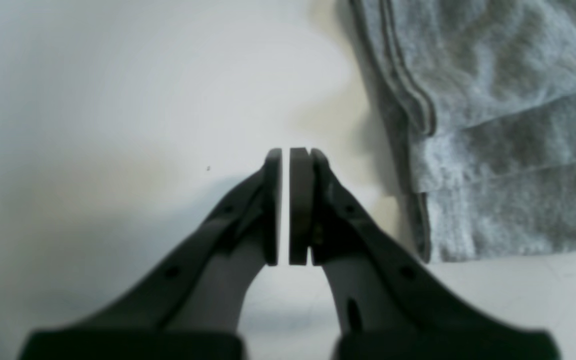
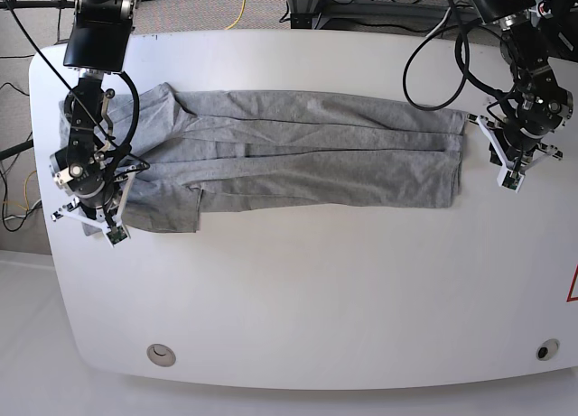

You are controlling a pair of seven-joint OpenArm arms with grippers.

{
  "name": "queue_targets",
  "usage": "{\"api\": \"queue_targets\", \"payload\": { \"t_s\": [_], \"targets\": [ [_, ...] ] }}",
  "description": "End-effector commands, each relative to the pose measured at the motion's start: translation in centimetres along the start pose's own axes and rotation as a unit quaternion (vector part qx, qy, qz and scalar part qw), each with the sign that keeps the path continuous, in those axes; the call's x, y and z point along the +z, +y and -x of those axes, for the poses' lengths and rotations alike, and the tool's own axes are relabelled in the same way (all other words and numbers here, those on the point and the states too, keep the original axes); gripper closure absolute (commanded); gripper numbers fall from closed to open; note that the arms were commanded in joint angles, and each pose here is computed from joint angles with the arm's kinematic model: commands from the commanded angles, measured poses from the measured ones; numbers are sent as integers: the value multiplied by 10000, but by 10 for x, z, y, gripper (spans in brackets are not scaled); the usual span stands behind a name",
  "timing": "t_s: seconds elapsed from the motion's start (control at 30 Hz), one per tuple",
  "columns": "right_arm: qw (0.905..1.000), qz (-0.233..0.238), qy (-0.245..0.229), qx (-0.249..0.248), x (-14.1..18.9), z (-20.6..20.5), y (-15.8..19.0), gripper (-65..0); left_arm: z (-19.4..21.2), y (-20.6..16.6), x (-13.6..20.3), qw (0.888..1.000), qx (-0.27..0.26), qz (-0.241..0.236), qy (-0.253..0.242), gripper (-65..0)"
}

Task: Fold the T-shirt properly
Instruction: 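Drag the shirt end with the right gripper toward the table edge, then open the left gripper and release the shirt end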

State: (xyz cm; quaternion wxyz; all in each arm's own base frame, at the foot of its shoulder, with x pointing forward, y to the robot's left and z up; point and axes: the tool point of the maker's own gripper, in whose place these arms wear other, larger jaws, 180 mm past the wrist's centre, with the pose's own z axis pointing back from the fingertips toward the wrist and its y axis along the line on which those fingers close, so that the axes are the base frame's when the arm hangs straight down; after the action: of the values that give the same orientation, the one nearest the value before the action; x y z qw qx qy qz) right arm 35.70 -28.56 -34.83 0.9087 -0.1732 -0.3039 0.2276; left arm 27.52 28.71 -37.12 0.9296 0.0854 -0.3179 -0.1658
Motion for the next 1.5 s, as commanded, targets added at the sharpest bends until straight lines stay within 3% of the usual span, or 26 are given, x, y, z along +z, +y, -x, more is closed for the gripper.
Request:
{"api": "queue_targets", "payload": {
  "t_s": [0.0,0.33,0.77,0.97,1.47],
  "targets": [
    [9996,208,-199,64,13,-8,-11,0,-11,9,4,9998,-43,-106,-174,-17],
    [9980,579,-76,-258,37,28,-29,0,-11,9,4,9998,-43,-106,-174,-17],
    [9962,457,670,-314,44,89,-13,0,-11,9,4,9998,-43,-106,-174,-17],
    [9960,272,774,-366,42,100,5,0,-12,8,4,9998,-43,-95,-177,-17],
    [9957,269,792,-392,41,100,5,-8,-15,-1,1,9997,-145,8,-187,-17]
  ]
}}
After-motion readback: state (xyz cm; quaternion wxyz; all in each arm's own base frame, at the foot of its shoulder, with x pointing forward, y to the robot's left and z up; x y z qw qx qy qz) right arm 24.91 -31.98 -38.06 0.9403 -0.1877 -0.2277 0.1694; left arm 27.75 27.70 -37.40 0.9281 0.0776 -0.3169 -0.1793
